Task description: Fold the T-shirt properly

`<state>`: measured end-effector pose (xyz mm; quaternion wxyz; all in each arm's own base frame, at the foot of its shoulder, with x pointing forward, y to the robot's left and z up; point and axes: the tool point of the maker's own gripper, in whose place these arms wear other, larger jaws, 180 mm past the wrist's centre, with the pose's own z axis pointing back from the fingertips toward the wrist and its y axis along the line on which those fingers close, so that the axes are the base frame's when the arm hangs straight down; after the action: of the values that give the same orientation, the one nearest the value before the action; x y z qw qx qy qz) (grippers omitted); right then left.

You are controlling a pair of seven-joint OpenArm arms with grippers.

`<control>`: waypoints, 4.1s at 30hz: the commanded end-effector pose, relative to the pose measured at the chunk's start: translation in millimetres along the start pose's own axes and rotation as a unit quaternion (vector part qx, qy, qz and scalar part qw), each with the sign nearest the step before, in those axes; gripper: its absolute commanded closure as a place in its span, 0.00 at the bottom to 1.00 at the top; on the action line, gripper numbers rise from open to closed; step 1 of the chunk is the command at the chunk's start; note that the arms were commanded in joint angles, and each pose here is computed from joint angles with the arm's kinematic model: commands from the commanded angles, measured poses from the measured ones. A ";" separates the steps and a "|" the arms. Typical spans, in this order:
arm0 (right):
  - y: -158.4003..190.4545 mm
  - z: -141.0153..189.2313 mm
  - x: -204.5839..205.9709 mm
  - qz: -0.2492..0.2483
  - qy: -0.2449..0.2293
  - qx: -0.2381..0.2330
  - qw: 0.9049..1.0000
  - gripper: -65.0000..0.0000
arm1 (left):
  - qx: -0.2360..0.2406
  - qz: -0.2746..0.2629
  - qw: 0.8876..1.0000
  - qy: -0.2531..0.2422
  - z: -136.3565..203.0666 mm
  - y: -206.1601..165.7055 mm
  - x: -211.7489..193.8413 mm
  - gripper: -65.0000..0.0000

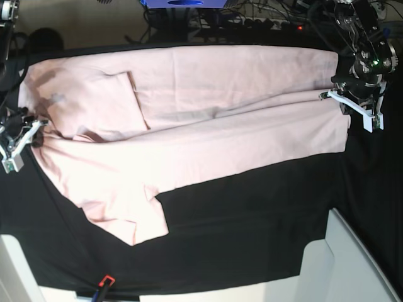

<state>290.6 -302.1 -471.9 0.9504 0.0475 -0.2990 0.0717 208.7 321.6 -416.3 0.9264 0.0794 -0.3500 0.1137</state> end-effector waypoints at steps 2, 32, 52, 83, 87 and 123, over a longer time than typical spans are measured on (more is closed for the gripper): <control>-8.7 7.1 16.2 -0.010 -0.022 -0.012 1.000 1.00 | 0.008 -0.004 1.000 -0.010 1.1 7.2 4.2 1.00; -3.6 23.6 140.8 0.025 -0.034 -0.020 0.999 0.35 | 0.039 -0.016 0.999 -0.020 7.4 35.8 35.2 0.54; -2.6 -59.0 102.6 -0.063 -0.034 0.028 0.997 0.35 | 0.077 0.005 0.997 -0.023 17.8 69.2 37.0 0.55; 22.2 -70.2 85.7 -0.055 -0.014 0.048 0.997 1.00 | 0.064 0.027 0.997 -0.017 -3.2 66.6 43.4 0.54; 22.2 -70.2 85.7 -0.055 -0.014 0.048 0.997 1.00 | 0.055 0.046 0.997 -0.032 -15.8 61.6 62.4 0.40; 23.2 -69.7 76.3 -0.048 -0.009 0.048 0.998 1.00 | -0.002 0.078 0.992 0.099 -132.1 17.5 51.5 0.32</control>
<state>374.1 -254.4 -497.5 0.9516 0.1126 -0.2834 0.0384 322.0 374.6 -482.3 0.9454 0.0391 -0.2614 0.1908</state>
